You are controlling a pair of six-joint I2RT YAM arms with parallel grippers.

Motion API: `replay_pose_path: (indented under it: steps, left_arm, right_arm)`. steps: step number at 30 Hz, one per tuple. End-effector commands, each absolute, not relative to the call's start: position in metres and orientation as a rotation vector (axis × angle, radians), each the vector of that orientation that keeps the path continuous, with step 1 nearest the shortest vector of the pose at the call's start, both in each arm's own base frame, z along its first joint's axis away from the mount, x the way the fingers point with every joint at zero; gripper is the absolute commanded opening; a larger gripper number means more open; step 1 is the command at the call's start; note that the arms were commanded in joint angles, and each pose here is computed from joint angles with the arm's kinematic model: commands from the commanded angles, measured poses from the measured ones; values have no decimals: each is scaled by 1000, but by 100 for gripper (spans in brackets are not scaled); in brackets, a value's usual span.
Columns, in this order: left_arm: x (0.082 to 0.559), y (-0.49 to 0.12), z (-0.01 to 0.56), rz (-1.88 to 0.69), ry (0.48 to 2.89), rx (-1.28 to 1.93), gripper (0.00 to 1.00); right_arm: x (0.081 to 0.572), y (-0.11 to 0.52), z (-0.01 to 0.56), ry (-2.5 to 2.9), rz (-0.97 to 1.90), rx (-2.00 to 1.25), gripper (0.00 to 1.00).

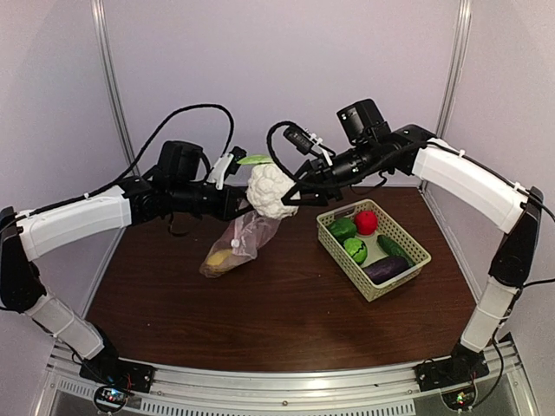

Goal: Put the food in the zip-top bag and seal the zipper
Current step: Place the fake vegetable in the zipper food storage bag.

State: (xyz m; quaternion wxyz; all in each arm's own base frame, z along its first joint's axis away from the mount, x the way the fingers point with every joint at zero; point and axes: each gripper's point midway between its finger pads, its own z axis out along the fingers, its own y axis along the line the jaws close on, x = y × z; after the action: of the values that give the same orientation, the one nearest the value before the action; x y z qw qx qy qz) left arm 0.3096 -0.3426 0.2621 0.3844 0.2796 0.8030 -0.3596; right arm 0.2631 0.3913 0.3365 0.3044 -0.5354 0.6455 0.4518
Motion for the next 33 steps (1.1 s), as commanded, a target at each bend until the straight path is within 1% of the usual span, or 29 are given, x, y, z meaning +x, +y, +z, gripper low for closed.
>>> replay_pose_path:
  steps: [1, 6, 10, 13, 16, 21, 27, 33]
  left_arm:
    - [316, -334, 304, -1054, 1902, 613, 0]
    - [306, -341, 306, -1128, 1881, 674, 0]
    - [304, -338, 305, -1110, 1879, 675, 0]
    - [304, -336, 303, -1089, 1878, 677, 0]
    - [302, -341, 295, -1123, 1902, 702, 0]
    - [303, -344, 292, -1133, 1924, 713, 0]
    - [309, -334, 303, -1065, 1893, 659, 0]
    - [313, -319, 318, -1023, 1807, 552, 0]
  right_arm:
    - [257, 387, 329, 1712, 1170, -1437, 48]
    - [266, 393, 308, 1793, 1136, -1405, 48]
    - [277, 396, 302, 1855, 1092, -1378, 47]
    - [281, 399, 309, 1855, 1097, -1342, 48]
    - [288, 402, 319, 1828, 1074, -1317, 48]
    - [311, 410, 307, 1888, 983, -1261, 46]
    - [334, 410, 271, 2067, 863, -1122, 46]
    - [332, 410, 267, 2133, 806, -1011, 47]
